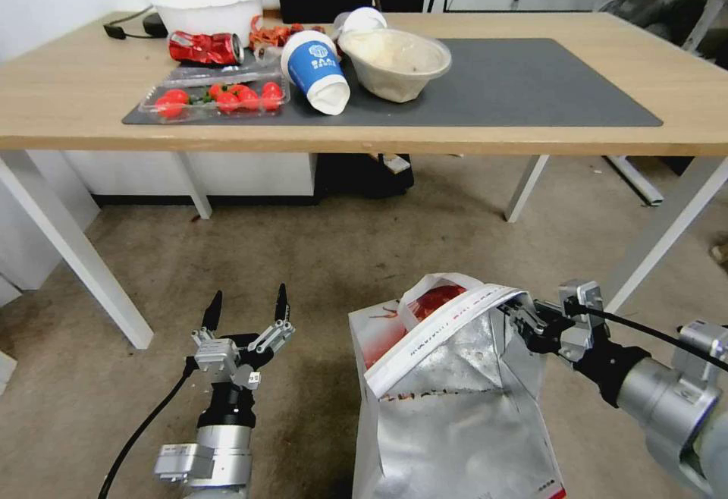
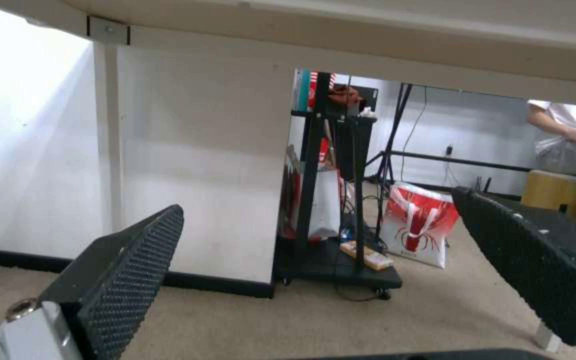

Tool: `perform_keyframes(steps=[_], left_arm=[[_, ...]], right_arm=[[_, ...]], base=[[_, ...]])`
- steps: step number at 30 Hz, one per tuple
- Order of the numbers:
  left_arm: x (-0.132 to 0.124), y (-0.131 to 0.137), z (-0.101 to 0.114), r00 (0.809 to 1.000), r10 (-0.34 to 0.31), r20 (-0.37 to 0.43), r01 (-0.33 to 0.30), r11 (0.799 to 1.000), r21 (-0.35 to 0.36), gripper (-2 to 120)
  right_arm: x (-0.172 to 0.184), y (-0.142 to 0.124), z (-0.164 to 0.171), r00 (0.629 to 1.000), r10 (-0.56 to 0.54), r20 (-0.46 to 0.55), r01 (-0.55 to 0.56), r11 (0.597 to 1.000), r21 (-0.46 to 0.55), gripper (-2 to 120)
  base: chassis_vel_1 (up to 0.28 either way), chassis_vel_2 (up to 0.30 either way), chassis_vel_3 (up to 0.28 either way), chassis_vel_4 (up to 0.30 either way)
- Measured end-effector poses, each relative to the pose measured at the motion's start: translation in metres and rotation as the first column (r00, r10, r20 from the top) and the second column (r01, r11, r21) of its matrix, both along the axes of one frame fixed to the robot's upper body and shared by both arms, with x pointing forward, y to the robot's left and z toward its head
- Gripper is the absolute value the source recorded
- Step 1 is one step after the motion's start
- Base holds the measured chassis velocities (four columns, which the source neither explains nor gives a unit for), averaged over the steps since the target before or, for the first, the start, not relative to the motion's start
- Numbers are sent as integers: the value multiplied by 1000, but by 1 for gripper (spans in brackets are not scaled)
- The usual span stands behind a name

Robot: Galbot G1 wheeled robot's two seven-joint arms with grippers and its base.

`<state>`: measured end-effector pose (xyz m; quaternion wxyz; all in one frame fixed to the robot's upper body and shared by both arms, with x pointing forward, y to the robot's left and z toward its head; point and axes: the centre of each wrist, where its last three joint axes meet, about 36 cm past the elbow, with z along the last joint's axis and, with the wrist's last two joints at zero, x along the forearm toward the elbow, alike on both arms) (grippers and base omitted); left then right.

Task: Pick up the food delivery bag from the floor and place it on the table.

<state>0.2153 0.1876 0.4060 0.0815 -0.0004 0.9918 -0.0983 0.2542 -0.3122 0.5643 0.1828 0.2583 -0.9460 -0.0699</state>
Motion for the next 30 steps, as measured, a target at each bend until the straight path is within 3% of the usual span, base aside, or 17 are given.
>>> perform_keyframes(steps=[30], left_arm=[[0, 1, 2, 1000, 8, 10, -8, 1000, 7, 100]], right_arm=[[-2, -1, -2, 999, -18, -27, 18, 1000, 16, 0]], base=[[0, 0, 0, 0]])
